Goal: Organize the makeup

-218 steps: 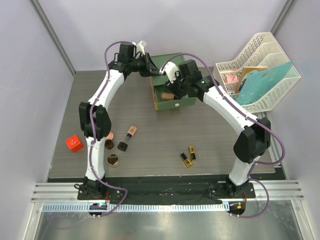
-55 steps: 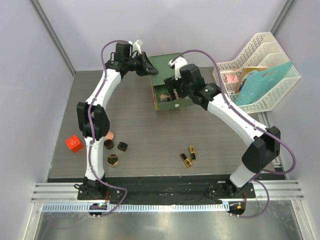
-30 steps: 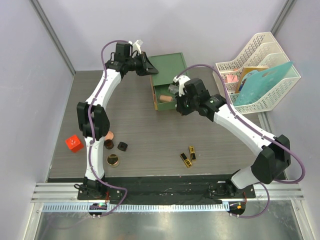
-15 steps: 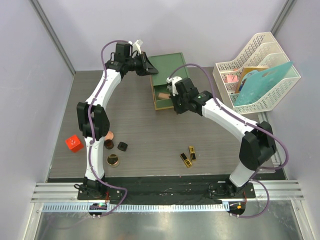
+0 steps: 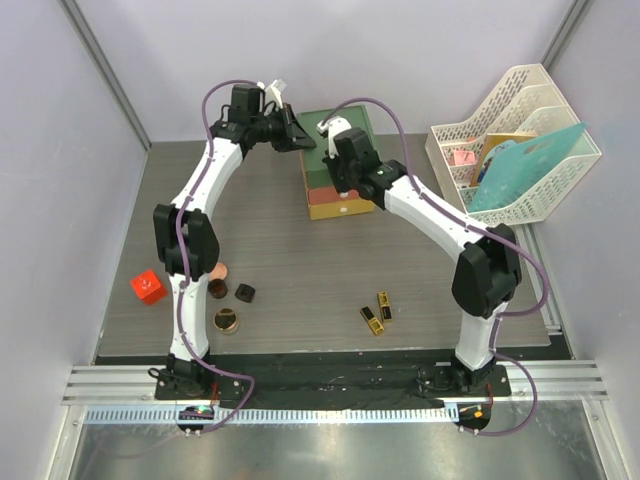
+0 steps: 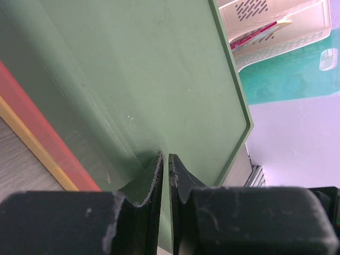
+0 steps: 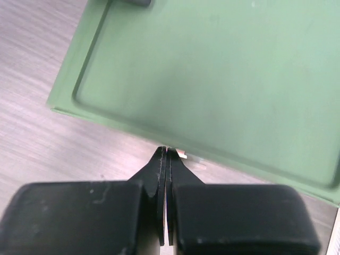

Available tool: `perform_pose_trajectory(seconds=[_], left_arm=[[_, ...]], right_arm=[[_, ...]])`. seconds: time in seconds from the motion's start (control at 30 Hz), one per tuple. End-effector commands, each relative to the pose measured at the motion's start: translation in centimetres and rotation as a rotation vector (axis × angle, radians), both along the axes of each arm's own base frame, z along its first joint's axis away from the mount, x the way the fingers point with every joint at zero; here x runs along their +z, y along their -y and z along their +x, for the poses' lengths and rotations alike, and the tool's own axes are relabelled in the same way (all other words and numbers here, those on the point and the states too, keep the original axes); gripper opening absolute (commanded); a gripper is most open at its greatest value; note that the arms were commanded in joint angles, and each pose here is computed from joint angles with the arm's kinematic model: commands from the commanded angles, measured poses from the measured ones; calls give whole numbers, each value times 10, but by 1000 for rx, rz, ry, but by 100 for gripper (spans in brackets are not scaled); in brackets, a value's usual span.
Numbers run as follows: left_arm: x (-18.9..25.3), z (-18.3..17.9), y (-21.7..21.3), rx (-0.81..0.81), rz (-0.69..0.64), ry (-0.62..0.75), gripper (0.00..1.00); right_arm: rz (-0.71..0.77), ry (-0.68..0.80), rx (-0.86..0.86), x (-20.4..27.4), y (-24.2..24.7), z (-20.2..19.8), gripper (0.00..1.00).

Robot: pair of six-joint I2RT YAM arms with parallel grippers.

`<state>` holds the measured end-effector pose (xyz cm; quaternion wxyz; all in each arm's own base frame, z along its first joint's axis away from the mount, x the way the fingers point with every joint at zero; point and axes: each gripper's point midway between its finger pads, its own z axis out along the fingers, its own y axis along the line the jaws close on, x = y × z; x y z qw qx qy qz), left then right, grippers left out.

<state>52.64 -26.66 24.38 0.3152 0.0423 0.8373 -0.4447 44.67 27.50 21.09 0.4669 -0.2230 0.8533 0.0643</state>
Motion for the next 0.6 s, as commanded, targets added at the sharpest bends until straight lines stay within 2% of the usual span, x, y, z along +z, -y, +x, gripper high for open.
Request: perform_pose_trajectory(seconds=[0.0,0.27,0.33,0.43,0.5,0.57], left_arm=[[-72,-12,-28,57,164,-192,11],[-72,-12,-29,59,170,-195,11],[-72,-12,-29,60,173,-195,11],[-75,-13,-29,57,175,-197,12],[-77,-12,-30,59,176,-201,11],[-78,-13,-29,57,177,-203,12]], right_arm=[[6,135,-27,27,-7,34,1],[70,82,-19,25,-1,6,1],[95,80,-23,31,3,-4,5],[108,45,-35,16,9,-17,16],[109,6,-36,-5,11,-26,38],[120,-1,-37,-16,12,-31,46]])
